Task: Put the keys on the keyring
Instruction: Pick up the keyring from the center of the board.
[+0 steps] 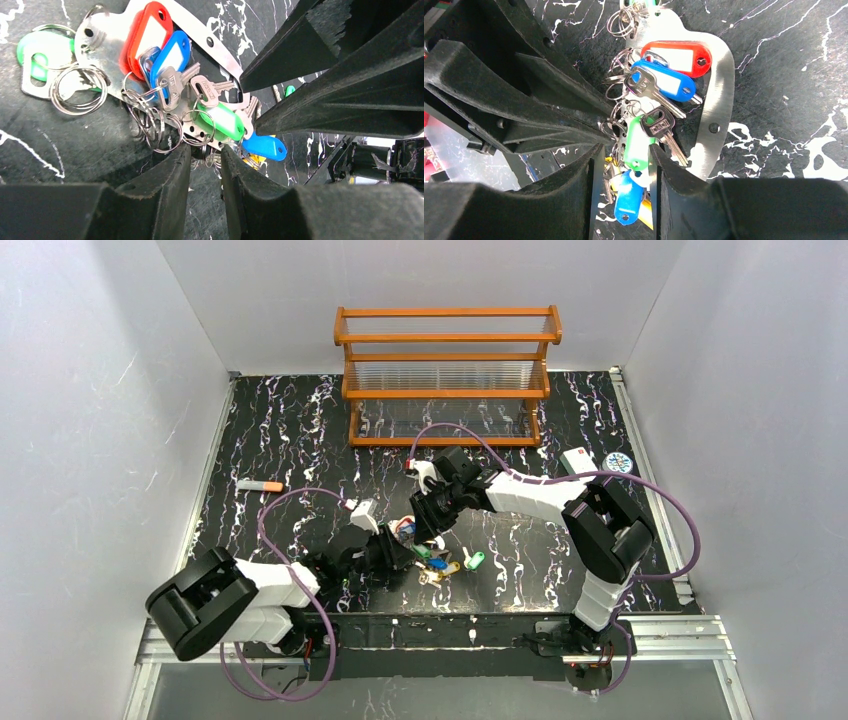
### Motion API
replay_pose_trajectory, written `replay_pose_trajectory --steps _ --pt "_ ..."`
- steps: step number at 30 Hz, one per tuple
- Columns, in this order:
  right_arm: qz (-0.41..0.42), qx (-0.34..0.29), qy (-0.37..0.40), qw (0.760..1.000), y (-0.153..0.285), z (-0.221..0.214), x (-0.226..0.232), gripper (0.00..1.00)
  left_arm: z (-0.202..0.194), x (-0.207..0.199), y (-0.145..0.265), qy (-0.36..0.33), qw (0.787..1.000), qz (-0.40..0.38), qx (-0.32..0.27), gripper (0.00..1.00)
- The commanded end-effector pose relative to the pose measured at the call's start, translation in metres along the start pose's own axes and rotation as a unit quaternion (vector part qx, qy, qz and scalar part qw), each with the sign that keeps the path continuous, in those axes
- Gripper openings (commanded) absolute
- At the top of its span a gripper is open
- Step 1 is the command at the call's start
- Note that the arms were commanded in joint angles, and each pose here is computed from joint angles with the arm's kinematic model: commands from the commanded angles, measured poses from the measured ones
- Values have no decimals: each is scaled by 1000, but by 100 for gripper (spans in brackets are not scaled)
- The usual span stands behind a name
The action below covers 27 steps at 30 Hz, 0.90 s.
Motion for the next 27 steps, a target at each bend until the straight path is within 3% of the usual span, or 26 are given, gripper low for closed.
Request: replay_pose_trajectory --steps 1,11,18,22,27 --pt "5 -25 19 999 10 10 5 45 1 -7 -7 -14 1000 -9 11 26" --pt "4 -26 20 999 12 9 4 45 9 -14 -1 -20 999 -25 -20 0" --pt "1 -53 34 998 24 21 8 48 15 -26 3 -32 999 -35 -9 0" --pt "-9 -101 57 993 42 32 10 59 26 -38 8 -97 995 -21 12 0" --pt "-11 -175 136 975 64 37 16 64 47 -61 20 -204 978 -11 38 0"
Point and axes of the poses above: each gripper's point midway between its finger pads, its own y axis back along the fingers, its own x axis along the line the jaws close on, z = x × y, the point moved 9 cm from there along y, back along the fingers, and after that the axes turned 7 degrees about y, right-handed, at the moved point
